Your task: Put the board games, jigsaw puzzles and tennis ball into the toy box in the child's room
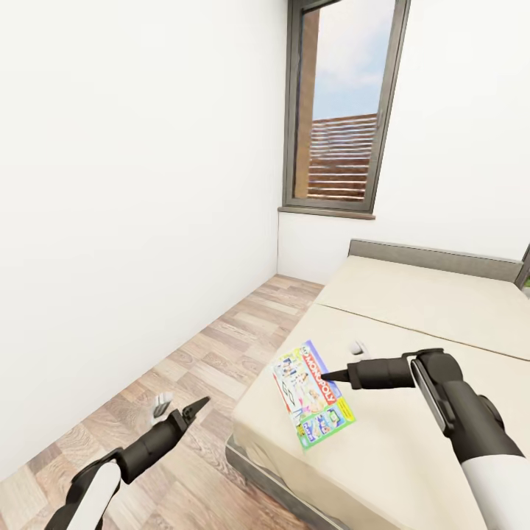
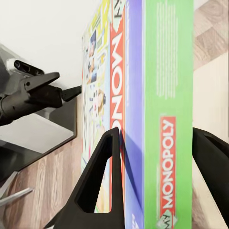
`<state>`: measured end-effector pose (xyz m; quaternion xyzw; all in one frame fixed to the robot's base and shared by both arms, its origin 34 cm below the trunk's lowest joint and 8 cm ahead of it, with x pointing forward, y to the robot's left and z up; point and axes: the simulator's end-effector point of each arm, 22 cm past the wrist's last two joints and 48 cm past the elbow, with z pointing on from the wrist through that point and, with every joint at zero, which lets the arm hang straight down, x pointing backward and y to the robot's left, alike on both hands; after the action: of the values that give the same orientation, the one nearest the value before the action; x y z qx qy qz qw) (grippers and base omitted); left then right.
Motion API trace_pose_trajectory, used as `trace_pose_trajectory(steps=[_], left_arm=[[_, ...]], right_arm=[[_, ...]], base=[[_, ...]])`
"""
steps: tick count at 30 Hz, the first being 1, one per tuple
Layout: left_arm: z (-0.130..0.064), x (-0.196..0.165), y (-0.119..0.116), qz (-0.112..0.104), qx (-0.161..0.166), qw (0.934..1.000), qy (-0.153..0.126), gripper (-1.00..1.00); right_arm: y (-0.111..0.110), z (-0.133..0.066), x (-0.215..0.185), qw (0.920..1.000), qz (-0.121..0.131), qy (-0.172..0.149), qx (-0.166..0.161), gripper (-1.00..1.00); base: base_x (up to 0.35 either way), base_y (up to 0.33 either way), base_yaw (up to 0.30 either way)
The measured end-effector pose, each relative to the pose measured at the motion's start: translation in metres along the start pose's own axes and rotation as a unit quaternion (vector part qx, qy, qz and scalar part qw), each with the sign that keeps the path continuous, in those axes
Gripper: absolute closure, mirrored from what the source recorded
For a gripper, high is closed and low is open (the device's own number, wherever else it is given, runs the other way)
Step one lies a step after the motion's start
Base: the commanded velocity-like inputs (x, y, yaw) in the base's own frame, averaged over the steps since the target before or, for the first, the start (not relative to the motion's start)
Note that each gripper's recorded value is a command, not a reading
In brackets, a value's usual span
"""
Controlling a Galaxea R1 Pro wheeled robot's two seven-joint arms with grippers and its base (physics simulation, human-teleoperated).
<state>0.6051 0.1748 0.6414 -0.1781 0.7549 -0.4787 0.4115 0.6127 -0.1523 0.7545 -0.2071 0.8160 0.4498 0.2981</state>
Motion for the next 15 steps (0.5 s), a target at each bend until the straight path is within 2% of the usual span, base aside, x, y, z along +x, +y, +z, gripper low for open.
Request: trace_pose_trajectory(steps=[15], left_arm=[[-0.006, 0.007, -0.029, 0.015, 0.028, 0.9995, 0.001, -1.0]], right_arm=[[-0.004, -0.003, -0.004, 0.9999, -0.004, -0.003, 0.013, 1.0]], base=[[0.0, 0.0, 0.0]])
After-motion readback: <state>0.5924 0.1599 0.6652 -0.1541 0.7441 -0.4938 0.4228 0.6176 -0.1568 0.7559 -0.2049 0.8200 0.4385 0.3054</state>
